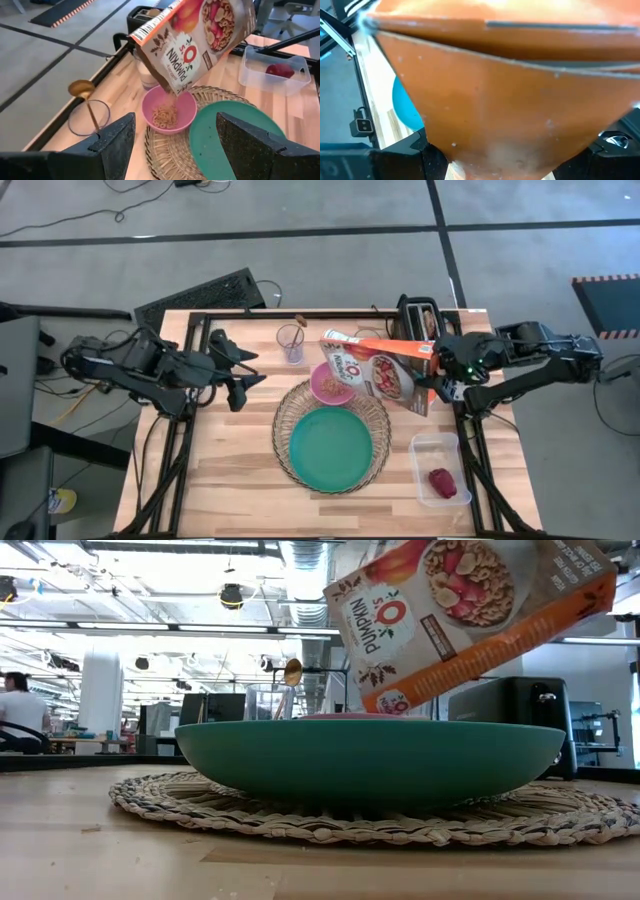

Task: Arrange a breakfast setting
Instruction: Pour the cereal from the orange cereal box into the pink bowl

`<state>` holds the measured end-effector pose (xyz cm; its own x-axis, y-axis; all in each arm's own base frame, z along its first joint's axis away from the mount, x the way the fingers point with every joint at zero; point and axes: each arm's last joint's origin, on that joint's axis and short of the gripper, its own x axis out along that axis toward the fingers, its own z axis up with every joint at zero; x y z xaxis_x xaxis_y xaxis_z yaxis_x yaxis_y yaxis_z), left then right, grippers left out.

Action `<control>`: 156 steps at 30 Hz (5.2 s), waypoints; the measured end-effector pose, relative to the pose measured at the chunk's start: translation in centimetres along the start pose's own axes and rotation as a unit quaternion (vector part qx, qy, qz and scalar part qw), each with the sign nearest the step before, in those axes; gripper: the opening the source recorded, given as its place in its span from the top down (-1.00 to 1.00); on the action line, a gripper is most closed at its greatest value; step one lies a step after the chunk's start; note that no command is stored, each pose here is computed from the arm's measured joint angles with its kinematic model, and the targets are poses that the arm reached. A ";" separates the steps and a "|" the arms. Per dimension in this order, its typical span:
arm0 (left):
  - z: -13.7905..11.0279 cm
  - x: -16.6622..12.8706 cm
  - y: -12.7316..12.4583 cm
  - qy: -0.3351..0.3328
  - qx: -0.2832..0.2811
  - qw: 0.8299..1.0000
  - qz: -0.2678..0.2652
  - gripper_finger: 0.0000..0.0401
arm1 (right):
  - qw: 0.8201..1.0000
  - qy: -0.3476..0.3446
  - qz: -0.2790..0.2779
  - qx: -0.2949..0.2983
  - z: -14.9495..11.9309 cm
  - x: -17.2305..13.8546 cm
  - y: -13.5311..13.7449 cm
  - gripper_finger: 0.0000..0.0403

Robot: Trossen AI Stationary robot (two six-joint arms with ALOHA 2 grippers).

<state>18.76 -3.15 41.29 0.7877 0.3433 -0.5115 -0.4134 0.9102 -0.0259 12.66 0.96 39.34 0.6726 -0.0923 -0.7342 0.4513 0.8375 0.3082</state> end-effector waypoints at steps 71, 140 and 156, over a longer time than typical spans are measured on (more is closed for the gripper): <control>-0.6 5.4 -3.7 -0.020 -0.116 0.991 -0.056 -0.30 | 0.994 -0.078 0.049 -0.061 -5.2 -0.6 -2.8 -0.44; 2.9 5.4 -5.3 -0.178 -0.176 0.960 -0.129 -0.30 | 0.872 -0.428 0.228 -0.064 -3.1 -2.0 -1.2 -0.44; 3.6 5.5 -4.8 -0.198 -0.142 0.958 -0.153 -0.65 | 0.827 -0.506 0.241 -0.051 1.3 1.9 3.3 -0.44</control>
<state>26.72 -4.85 41.74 0.9801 0.1822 -0.0790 -0.1986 0.9016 -0.3842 16.19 2.87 39.81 0.9294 -0.0945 0.3569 -0.0290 0.9450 0.3259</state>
